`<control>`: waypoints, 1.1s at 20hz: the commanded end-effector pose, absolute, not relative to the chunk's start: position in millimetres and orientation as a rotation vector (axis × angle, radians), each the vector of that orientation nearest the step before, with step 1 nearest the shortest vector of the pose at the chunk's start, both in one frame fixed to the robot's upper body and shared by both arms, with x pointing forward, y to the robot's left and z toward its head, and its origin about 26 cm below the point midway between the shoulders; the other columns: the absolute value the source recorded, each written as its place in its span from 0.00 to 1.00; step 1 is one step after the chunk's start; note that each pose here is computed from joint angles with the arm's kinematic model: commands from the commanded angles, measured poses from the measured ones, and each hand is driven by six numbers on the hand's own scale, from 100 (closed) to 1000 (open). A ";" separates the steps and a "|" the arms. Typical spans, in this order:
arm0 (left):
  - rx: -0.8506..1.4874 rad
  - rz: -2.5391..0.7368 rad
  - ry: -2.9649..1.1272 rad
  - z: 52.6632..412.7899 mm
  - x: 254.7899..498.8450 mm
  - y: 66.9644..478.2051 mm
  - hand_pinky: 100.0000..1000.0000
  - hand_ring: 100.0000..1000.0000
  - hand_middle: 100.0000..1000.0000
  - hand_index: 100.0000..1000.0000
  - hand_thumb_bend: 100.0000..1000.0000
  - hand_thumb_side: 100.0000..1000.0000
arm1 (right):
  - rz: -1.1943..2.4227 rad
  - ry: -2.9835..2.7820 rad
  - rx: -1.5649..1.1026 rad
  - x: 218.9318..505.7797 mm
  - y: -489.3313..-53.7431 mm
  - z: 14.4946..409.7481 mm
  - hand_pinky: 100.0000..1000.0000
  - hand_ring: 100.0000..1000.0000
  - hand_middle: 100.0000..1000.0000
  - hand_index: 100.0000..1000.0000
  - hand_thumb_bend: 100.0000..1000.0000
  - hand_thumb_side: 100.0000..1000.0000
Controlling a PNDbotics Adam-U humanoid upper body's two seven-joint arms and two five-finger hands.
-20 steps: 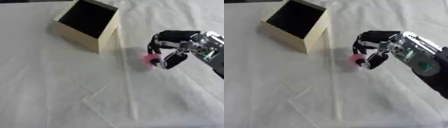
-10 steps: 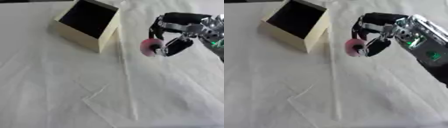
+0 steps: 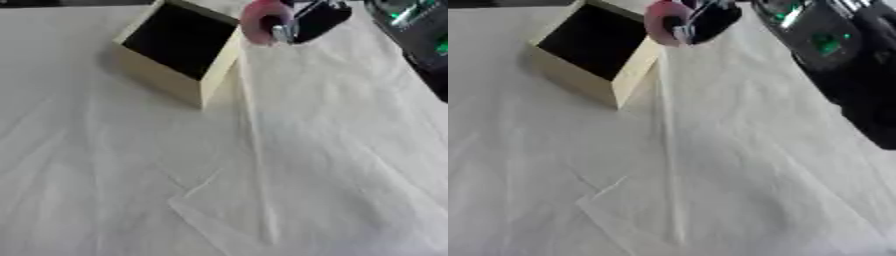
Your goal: Pick up objects on the table and place them in the box.
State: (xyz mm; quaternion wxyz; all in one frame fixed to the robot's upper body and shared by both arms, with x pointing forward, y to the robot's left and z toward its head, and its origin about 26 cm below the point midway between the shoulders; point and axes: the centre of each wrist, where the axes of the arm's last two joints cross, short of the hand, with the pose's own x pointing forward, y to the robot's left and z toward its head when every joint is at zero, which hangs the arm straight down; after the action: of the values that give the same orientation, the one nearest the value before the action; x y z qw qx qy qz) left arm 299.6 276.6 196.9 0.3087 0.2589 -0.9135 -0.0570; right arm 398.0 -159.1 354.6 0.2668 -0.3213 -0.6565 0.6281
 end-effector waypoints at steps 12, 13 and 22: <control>0.639 -0.175 -2.477 210.6 299.7 269.4 0.51 0.68 0.70 0.85 0.00 0.66 | 1.534 -1.819 -0.959 476.6 -106.9 332.4 0.63 0.44 0.23 0.49 0.00 0.00; 0.637 -0.174 -2.478 210.7 299.7 269.3 0.51 0.68 0.70 0.85 0.00 0.66 | 1.537 -1.817 -0.957 478.9 -105.2 329.1 0.63 0.44 0.23 0.49 0.00 0.00; 0.620 -0.174 -2.481 211.1 300.2 267.1 0.51 0.68 0.70 0.85 0.00 0.66 | 1.624 -1.698 -0.956 495.0 -94.4 292.7 0.64 0.49 0.27 0.53 0.00 0.00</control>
State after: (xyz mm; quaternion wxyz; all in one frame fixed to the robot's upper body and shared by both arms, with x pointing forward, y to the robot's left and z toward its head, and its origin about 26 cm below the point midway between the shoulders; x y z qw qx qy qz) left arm 302.7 268.1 203.2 0.2993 0.2341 -0.9229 -0.0622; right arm 494.8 -96.2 280.1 0.3094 -0.3471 -0.6360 0.6159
